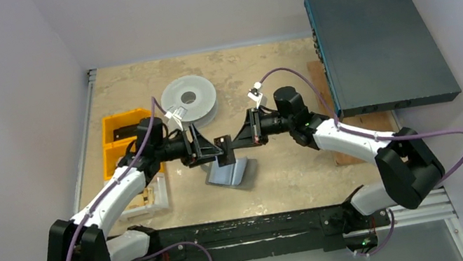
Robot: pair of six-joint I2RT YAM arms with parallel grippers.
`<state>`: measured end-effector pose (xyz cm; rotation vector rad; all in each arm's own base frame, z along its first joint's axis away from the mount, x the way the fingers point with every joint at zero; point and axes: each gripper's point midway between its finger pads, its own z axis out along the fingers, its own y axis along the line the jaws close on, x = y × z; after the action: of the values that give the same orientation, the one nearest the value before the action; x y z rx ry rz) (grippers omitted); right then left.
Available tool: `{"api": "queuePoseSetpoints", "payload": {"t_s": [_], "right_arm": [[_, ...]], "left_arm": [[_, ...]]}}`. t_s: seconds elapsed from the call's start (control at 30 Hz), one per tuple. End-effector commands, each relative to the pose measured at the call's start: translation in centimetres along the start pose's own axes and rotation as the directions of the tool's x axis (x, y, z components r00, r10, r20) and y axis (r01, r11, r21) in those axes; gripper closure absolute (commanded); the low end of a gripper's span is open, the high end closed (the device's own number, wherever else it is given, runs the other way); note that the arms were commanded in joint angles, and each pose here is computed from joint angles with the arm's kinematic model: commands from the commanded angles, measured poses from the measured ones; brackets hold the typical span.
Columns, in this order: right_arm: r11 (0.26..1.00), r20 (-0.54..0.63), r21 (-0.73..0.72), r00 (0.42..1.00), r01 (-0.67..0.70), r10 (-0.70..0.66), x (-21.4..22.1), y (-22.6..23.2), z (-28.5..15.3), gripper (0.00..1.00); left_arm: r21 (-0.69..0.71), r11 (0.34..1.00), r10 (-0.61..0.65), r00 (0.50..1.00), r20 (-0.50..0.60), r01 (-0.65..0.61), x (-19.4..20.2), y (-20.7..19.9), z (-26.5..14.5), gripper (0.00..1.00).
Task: Take the credit cards out of the card holder
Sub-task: Remove the credit card from the card holder, then place the credit card in the storage box.
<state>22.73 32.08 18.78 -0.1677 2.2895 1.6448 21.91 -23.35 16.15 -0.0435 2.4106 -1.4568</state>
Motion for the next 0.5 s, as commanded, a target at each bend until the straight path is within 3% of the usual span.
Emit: {"api": "queuePoseSetpoints", "payload": {"t_s": [0.0,0.1,0.2,0.33,0.47], "right_arm": [[0.995,-0.008,-0.092,0.999,0.042,-0.043,-0.2,2.9,-0.8,1.0],[0.996,-0.005,-0.083,0.999,0.043,-0.043,-0.3,2.9,-0.8,1.0],[0.996,-0.011,-0.076,0.999,0.038,-0.039,-0.2,2.8,-0.8,1.0],[0.997,-0.02,-0.058,0.999,0.041,-0.042,-0.2,2.3,-0.6,1.0],[0.998,-0.016,-0.025,0.998,0.053,-0.053,-0.5,1.7,-0.4,1.0]], "left_arm": [[0.195,0.979,0.046,0.998,0.035,-0.052,-1.0,-3.8,-0.5,0.41],[0.228,0.973,0.039,0.999,0.031,-0.045,-1.0,-4.0,-0.3,0.43],[0.261,0.965,0.021,0.999,0.026,-0.027,-1.1,-4.2,0.0,0.52],[0.281,0.96,-0.003,1.0,0.012,-0.001,-1.1,-4.1,0.3,0.73],[0.282,0.96,-0.003,1.0,0.002,0.002,-1.2,-4.1,0.5,1.0]]}}
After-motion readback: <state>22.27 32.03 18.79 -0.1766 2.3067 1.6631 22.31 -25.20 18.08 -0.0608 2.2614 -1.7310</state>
